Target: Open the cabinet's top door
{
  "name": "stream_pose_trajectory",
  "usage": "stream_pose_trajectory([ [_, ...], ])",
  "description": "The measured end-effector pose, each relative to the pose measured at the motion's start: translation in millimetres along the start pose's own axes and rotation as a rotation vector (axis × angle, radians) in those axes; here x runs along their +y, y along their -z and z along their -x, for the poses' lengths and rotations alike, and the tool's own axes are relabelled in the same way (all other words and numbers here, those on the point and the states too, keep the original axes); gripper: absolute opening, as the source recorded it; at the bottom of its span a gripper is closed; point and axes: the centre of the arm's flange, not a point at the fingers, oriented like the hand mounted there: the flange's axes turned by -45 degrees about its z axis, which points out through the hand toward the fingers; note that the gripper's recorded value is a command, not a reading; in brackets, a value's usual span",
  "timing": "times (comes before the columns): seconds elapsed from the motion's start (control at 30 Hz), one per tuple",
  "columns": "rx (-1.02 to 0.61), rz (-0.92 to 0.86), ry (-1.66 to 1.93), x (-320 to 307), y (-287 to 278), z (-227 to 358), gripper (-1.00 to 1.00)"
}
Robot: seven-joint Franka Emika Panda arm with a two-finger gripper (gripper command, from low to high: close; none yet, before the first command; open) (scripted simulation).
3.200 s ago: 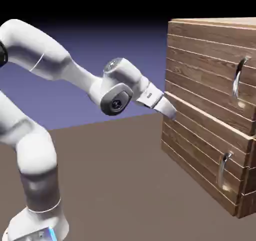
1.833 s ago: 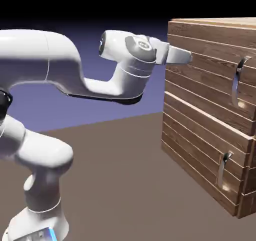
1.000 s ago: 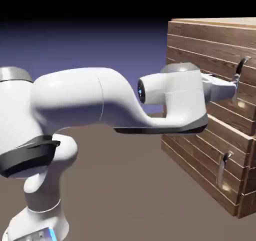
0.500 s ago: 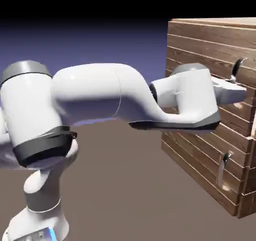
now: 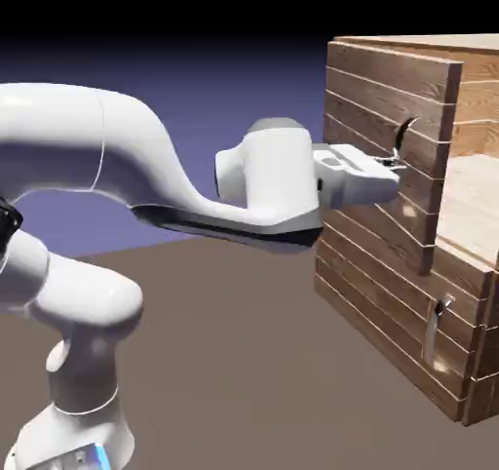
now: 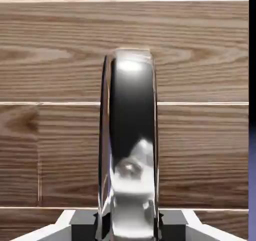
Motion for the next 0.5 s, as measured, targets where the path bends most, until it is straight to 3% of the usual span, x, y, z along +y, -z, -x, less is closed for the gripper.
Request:
stream_pose_trajectory([
  [0.5, 0.000, 0.186, 0.000, -36, 89, 0, -1.00],
])
